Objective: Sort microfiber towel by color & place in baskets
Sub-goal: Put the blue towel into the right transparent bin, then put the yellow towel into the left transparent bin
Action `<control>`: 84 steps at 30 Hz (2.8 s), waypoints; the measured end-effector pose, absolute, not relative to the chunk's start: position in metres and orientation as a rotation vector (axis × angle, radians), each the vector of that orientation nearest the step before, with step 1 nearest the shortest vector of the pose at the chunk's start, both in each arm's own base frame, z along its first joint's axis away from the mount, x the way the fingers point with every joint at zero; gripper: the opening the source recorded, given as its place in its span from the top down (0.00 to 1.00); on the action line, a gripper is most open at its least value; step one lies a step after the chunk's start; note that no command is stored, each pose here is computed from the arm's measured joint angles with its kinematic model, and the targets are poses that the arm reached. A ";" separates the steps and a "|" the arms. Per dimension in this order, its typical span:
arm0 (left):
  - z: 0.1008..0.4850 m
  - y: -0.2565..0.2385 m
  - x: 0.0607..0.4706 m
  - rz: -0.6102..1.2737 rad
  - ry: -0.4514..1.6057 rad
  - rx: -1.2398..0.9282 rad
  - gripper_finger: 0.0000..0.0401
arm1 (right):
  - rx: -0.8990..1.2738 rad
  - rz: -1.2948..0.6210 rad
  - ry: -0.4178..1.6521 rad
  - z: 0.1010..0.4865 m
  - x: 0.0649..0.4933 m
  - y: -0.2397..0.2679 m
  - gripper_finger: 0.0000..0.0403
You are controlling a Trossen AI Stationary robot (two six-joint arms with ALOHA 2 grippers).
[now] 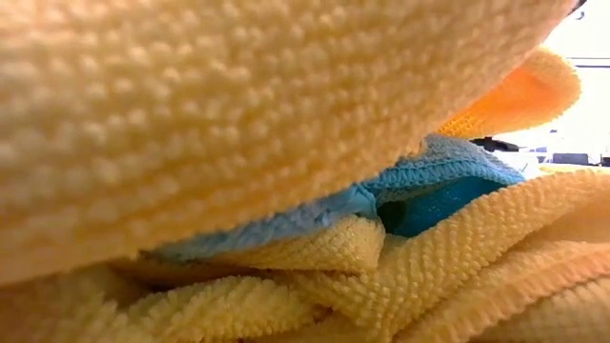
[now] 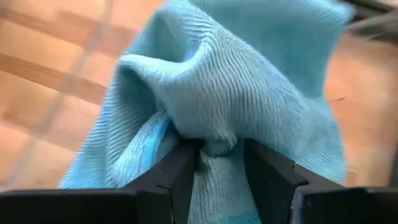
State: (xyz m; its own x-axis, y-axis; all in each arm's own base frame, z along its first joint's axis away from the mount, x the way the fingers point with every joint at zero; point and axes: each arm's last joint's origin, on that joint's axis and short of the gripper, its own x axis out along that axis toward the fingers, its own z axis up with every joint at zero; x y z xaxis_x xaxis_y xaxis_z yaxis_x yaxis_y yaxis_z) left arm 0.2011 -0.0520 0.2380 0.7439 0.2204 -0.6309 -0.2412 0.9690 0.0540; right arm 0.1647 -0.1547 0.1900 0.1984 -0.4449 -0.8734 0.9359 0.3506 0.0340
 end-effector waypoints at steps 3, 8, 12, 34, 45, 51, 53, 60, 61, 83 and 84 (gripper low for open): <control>0.238 -0.052 0.201 0.253 0.686 -0.032 0.68 | 0.656 -1.070 0.853 0.207 0.156 -0.147 0.64; 0.239 -0.051 0.202 0.289 0.656 -0.050 0.68 | 0.648 -1.064 0.774 0.231 0.138 -0.129 0.64; 0.242 -0.050 0.204 0.355 0.604 -0.094 0.68 | 0.621 -1.002 0.697 0.247 0.130 -0.111 0.65; 0.248 -0.131 0.283 0.136 0.777 0.050 0.68 | 0.444 -0.713 0.635 0.255 0.167 -0.023 0.77; 0.222 -0.184 0.329 -0.007 0.930 0.050 0.68 | 0.469 -0.677 0.612 0.256 0.168 -0.008 0.77; 0.199 -0.200 0.336 -0.051 1.003 0.047 0.68 | 0.484 -0.658 0.603 0.256 0.168 0.001 0.77; 0.195 -0.205 0.336 -0.062 1.013 0.050 0.68 | 0.482 -0.667 0.593 0.255 0.169 0.003 0.77; 0.190 -0.207 0.336 -0.020 1.023 -0.019 0.81 | 0.464 -0.660 0.592 0.254 0.171 0.008 0.77; 0.191 -0.207 0.336 -0.021 1.022 -0.019 0.87 | 0.457 -0.669 0.590 0.254 0.171 0.008 0.77; 0.266 -0.190 0.302 -0.051 0.929 -0.095 0.98 | 0.408 -0.546 0.551 0.214 0.183 0.051 0.77; 0.260 -0.193 0.303 -0.051 0.949 -0.106 0.97 | 0.402 -0.543 0.546 0.213 0.183 0.053 0.77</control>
